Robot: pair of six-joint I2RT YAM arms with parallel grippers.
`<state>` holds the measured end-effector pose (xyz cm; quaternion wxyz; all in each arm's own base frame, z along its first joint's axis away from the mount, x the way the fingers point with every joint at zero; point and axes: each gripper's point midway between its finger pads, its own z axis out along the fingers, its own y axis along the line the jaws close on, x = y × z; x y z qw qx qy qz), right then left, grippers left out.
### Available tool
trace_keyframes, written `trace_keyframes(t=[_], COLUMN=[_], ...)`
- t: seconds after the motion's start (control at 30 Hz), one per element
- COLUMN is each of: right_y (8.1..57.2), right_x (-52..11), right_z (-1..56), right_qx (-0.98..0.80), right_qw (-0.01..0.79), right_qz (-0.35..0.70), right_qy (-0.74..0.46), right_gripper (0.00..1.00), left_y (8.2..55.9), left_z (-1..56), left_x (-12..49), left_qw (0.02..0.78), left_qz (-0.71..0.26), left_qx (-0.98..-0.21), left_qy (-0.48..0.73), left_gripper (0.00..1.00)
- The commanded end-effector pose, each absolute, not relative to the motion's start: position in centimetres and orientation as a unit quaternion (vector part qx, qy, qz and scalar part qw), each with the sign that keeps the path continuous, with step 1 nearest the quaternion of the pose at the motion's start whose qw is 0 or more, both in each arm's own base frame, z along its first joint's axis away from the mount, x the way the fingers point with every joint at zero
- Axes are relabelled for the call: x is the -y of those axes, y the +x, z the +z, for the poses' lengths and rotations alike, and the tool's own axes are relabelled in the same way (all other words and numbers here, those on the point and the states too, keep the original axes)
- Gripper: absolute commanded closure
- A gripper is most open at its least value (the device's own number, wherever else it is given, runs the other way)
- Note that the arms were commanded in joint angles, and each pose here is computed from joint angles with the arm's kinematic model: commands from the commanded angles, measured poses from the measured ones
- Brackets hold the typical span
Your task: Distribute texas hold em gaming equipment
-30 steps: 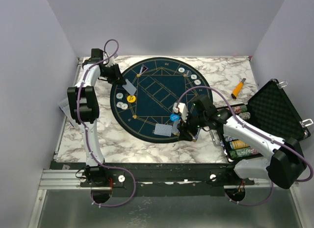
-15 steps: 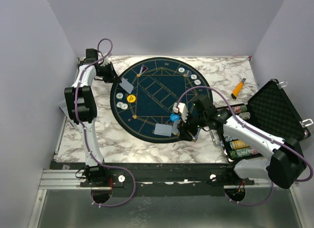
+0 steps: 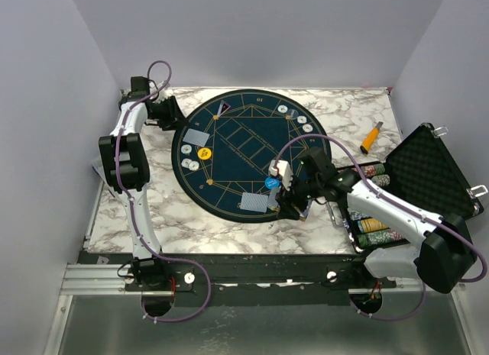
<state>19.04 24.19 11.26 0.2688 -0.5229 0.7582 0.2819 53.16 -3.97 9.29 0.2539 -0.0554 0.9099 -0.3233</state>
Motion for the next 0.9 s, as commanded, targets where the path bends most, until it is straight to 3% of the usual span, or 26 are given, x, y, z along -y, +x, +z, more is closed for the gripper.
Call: trace_keyframes(t=[0.0,0.07,0.23,0.4,0.57,0.87], right_y=[19.9,19.9,19.9,19.8,19.8,19.6], right_x=[-24.6,-24.6,-24.6,-24.8,-24.7,-24.5], right_z=[12.2,12.3,12.2,12.2,12.5,13.2], right_qx=[-0.751,-0.751,-0.75,-0.748,-0.745,-0.739], right_qw=[0.289,0.29,0.29,0.289,0.292,0.297], right_qz=[0.277,0.277,0.277,0.282,0.281,0.279], right_qy=[-0.525,-0.524,-0.525,-0.527,-0.529,-0.537], right_gripper=[0.99,0.99,0.99,0.99,0.99,0.99], left_y=[53.6,53.3,47.8,38.1,31.1,26.0], left_z=[10.5,12.2,17.6,19.0,18.3,17.0], left_x=[0.9,0.7,7.3,16.8,23.5,29.8], left_qw=[0.3,0.33,0.353,0.273,0.195,0.105], left_qz=[-0.246,-0.239,-0.37,-0.503,-0.567,-0.601], left_qx=[-0.919,-0.912,-0.857,-0.804,-0.775,-0.76], left_qy=[-0.064,-0.051,0.066,0.163,0.198,0.222], left_gripper=[0.49,0.44,0.36,0.21,0.18,0.24])
